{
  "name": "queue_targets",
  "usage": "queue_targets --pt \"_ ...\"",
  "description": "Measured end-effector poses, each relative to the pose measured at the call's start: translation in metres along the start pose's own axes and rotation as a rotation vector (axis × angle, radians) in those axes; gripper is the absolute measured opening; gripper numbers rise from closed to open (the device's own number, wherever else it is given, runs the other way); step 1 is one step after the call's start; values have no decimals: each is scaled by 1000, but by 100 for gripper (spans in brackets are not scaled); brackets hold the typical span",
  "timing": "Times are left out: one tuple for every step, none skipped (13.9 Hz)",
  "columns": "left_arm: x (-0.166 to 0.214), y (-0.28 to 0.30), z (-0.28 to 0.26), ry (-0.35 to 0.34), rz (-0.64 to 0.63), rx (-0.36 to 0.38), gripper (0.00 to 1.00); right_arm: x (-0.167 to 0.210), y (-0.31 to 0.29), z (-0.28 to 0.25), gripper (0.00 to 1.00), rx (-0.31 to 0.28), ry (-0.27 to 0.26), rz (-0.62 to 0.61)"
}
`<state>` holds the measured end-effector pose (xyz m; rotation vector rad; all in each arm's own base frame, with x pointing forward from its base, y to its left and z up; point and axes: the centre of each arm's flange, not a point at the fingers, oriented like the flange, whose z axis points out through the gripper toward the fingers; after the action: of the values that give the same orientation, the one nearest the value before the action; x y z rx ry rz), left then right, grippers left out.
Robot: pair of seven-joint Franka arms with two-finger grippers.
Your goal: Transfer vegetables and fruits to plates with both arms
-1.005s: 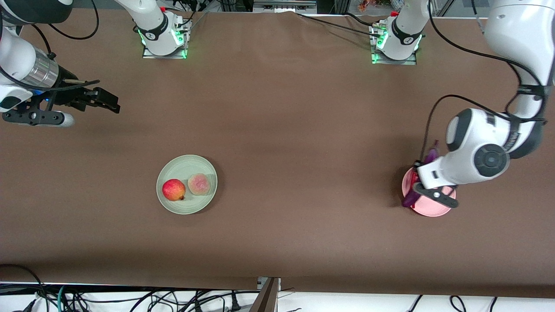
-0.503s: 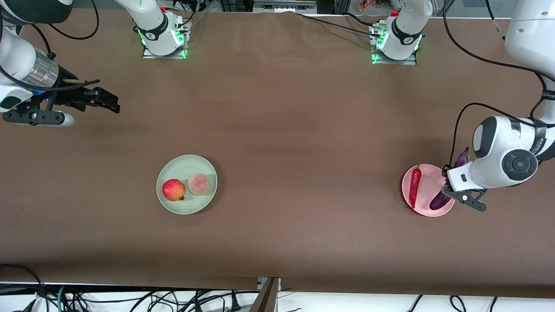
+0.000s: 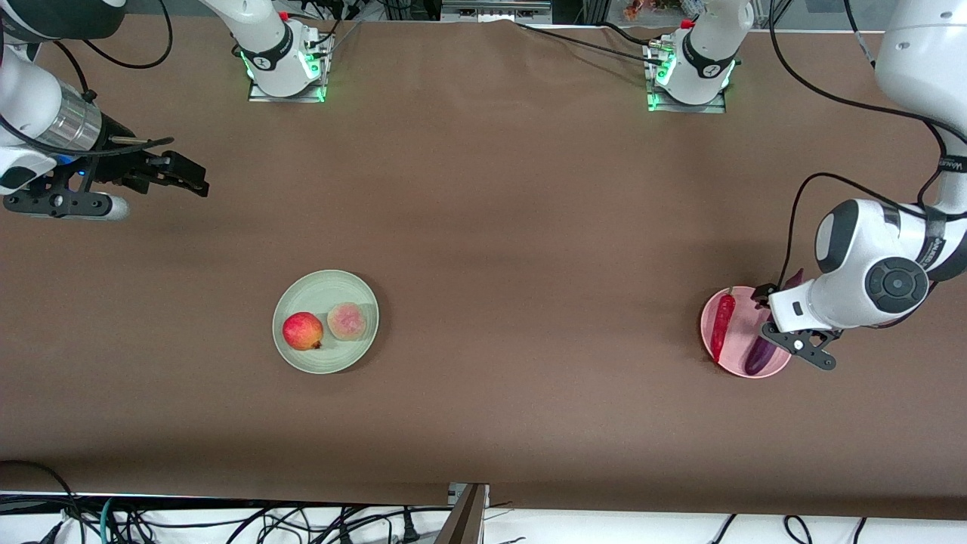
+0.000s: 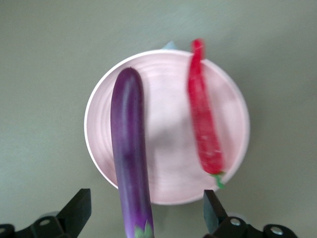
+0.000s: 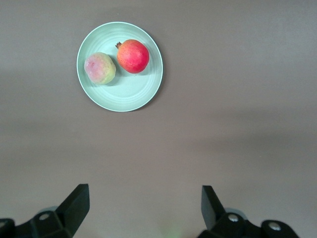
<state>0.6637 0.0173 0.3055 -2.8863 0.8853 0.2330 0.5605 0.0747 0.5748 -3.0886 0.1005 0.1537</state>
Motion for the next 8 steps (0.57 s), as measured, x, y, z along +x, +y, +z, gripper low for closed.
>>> queue_targets --pt "3 15 -27 0 -3 6 100 0 0 0 100 0 0 -2" --pt "2 32 -57 -3 -25 8 100 0 0 0 100 0 0 -3" --pt "-1 47 -86 -7 -55 8 100 0 0 0 100 0 -1 -4" --pt "-9 59 -118 -9 -85 6 100 0 0 0 100 0 -1 -6" --pt "-19 67 -150 -12 -115 0 100 0 -1 0 100 0 -2 -7" --pt "-31 71 -183 -10 -141 -12 100 0 -1 1 100 -1 -3 -8" --pt "-42 70 -214 4 -163 -30 100 -1 -2 1 100 -1 -4 -9" --pt "-51 68 -241 26 -182 -45 100 -1 -2 1 100 -1 -5 -10"
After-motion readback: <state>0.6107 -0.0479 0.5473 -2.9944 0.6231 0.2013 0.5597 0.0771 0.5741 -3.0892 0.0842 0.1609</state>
